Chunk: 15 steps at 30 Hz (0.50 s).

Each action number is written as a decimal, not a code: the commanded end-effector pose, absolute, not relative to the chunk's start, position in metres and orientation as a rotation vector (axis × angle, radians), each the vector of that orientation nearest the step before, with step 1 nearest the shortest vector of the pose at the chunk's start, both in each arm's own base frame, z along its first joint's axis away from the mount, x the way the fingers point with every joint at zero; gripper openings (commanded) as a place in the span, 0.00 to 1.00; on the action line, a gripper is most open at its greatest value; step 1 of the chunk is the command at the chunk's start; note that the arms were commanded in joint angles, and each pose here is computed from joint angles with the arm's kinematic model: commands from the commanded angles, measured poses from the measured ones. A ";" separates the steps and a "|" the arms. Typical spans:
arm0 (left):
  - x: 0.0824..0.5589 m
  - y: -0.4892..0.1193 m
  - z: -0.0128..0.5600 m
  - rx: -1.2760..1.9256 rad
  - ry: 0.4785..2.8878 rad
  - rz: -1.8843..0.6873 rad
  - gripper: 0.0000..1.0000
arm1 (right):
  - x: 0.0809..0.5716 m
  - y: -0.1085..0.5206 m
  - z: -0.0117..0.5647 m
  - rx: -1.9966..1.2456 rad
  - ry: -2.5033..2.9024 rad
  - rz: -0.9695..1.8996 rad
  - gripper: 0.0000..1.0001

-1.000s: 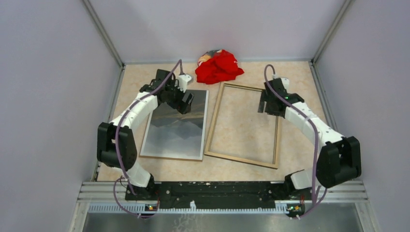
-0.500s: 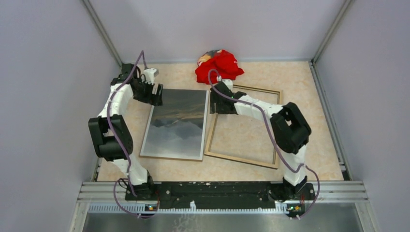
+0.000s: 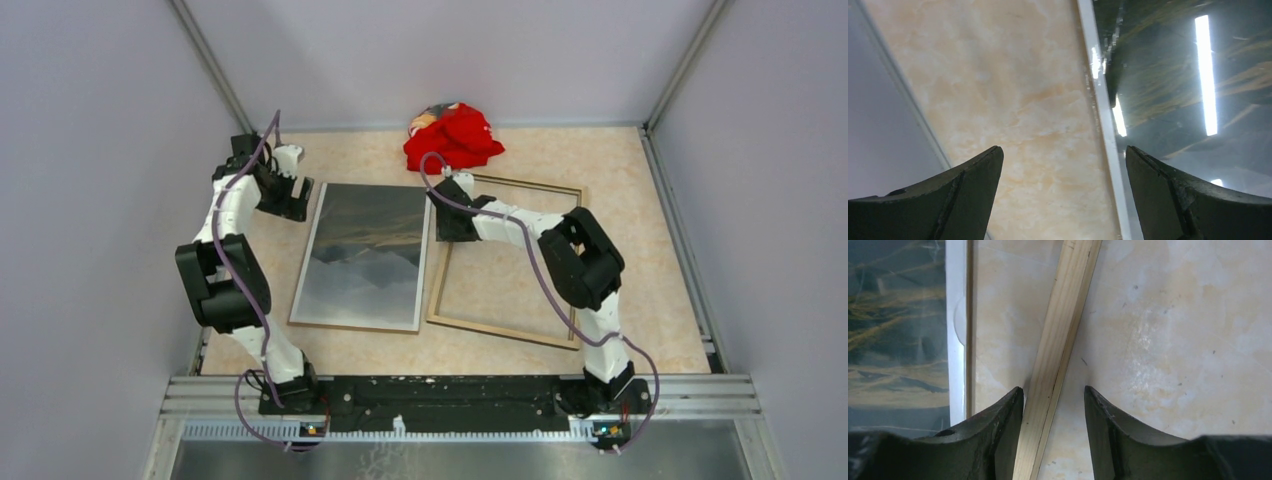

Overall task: Put the photo into the frame
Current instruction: Move the photo frame to the center of the board.

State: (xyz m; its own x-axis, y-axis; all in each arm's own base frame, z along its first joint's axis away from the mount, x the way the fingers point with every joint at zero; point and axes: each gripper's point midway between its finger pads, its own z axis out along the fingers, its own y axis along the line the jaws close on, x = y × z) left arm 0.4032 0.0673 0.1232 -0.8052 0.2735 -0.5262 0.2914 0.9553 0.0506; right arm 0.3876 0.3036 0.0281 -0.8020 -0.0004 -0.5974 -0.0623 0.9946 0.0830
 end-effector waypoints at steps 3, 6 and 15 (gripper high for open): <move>0.415 0.114 0.123 0.389 2.521 0.282 0.98 | 0.368 0.277 0.032 -0.056 2.477 0.039 0.47; 0.415 0.122 0.122 0.374 2.524 0.341 0.98 | 0.361 0.262 0.033 -0.028 2.477 0.013 0.45; 0.417 0.118 0.118 0.378 2.528 0.305 0.98 | 0.348 0.262 0.036 -0.236 2.458 0.119 0.41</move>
